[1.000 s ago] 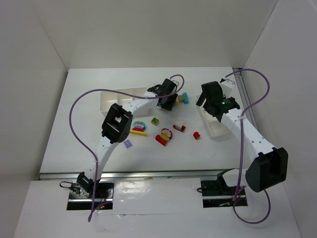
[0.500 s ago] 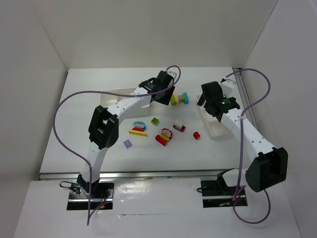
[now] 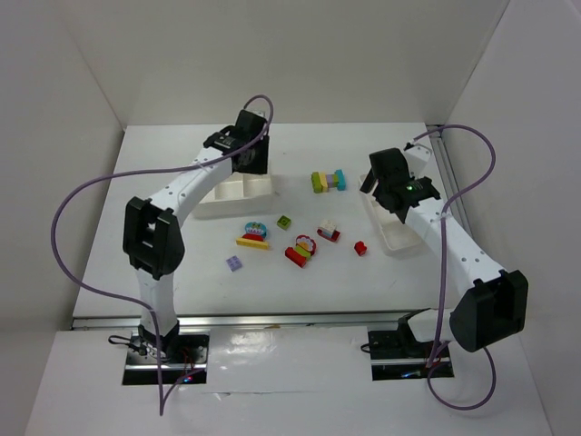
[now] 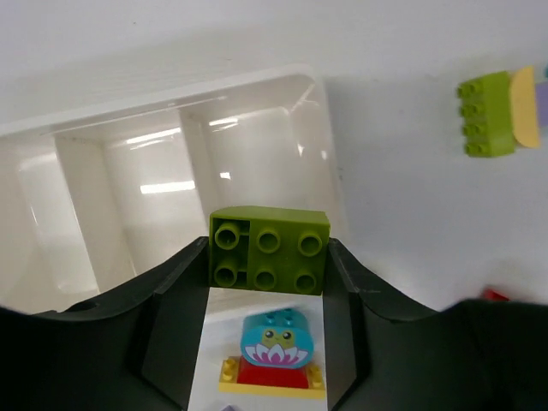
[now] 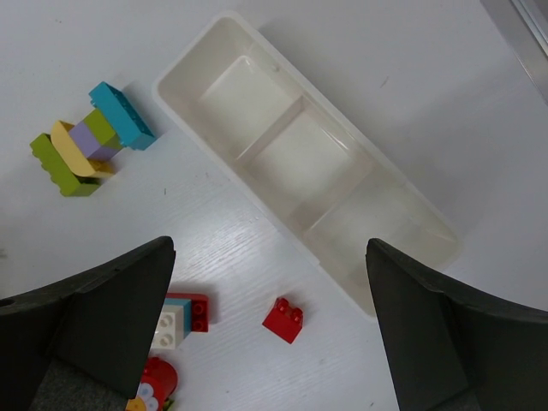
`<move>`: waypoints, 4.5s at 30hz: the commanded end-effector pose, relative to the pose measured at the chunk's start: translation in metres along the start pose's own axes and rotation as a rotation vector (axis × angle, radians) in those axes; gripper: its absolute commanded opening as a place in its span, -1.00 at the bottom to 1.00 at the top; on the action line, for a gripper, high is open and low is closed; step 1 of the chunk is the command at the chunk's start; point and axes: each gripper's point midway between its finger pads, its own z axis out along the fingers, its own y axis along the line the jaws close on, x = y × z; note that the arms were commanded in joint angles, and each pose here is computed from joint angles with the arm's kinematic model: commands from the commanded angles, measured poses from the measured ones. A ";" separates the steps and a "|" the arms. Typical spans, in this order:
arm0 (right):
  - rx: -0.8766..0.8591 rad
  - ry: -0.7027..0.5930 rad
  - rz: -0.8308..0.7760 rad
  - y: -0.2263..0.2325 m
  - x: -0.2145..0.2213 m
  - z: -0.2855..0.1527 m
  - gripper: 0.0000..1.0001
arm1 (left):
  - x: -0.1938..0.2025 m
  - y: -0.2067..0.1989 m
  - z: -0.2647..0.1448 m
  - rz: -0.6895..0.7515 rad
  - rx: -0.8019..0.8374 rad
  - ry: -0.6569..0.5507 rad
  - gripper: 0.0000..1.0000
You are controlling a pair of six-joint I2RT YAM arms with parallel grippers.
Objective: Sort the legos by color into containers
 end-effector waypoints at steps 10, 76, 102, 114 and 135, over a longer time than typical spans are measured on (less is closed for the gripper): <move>-0.005 -0.045 0.037 0.003 -0.022 -0.004 1.00 | 0.007 -0.025 -0.013 0.065 0.052 0.012 0.84; 0.039 0.046 -0.048 -0.019 0.015 0.000 1.00 | 0.017 -0.034 0.004 0.095 0.057 0.070 -0.45; 0.017 0.074 -0.061 -0.014 0.025 0.006 1.00 | 0.164 0.042 -0.070 -0.261 -0.118 0.235 0.52; -0.015 0.090 -0.087 0.002 0.023 0.014 1.00 | 0.244 0.042 -0.054 -0.557 -0.210 0.394 0.67; -0.001 0.077 -0.078 -0.005 0.023 0.010 1.00 | 0.264 0.046 -0.033 -0.584 -0.208 0.441 0.18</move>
